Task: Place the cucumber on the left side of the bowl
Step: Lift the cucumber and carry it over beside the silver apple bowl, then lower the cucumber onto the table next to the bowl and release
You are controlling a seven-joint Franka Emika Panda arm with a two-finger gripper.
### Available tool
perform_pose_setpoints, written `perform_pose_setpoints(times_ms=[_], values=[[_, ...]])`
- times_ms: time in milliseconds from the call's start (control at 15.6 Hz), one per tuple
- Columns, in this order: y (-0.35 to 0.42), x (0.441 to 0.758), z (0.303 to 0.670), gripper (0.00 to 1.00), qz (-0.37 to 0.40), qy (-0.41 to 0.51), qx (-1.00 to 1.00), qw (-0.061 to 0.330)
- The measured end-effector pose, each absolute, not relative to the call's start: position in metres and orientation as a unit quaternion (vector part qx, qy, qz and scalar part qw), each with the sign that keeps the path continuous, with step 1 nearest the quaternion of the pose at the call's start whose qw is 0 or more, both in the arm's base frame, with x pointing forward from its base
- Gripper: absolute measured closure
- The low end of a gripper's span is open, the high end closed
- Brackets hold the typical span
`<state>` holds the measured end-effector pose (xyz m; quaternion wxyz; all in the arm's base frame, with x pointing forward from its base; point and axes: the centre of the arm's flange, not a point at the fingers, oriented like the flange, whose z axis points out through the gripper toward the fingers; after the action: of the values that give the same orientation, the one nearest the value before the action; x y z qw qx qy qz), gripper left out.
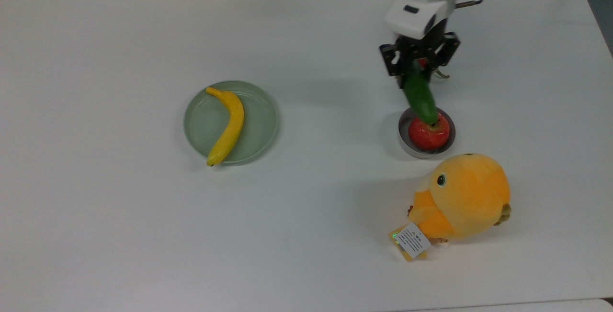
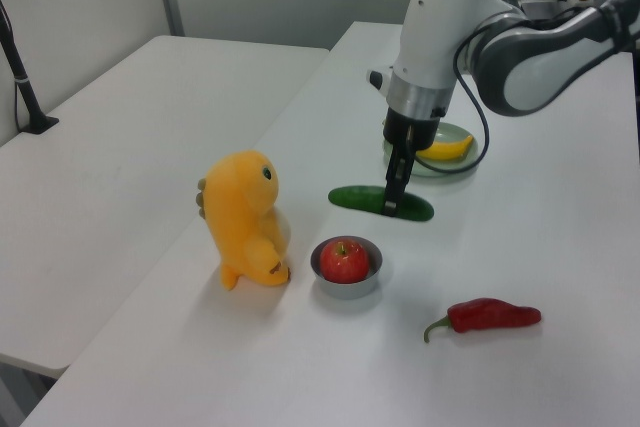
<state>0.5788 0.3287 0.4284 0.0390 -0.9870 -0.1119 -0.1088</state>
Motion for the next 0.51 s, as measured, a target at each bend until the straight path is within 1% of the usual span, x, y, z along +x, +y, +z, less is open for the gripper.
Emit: perform_pose_setpoints(times_ms=[64,256,383,511], values=[[0.357,0.573,0.431,0.51,-0.111,-0.092,-0.988,0.051],[0.413,0.564,0.414,0.51,-0.128,-0.058,-0.986,0.086],[0.433,0.561,0.402,0.51,-0.133,-0.038,-0.985,0.101],[0.442,0.565,0.39,0.51,-0.132,-0.028,-0.985,0.107]])
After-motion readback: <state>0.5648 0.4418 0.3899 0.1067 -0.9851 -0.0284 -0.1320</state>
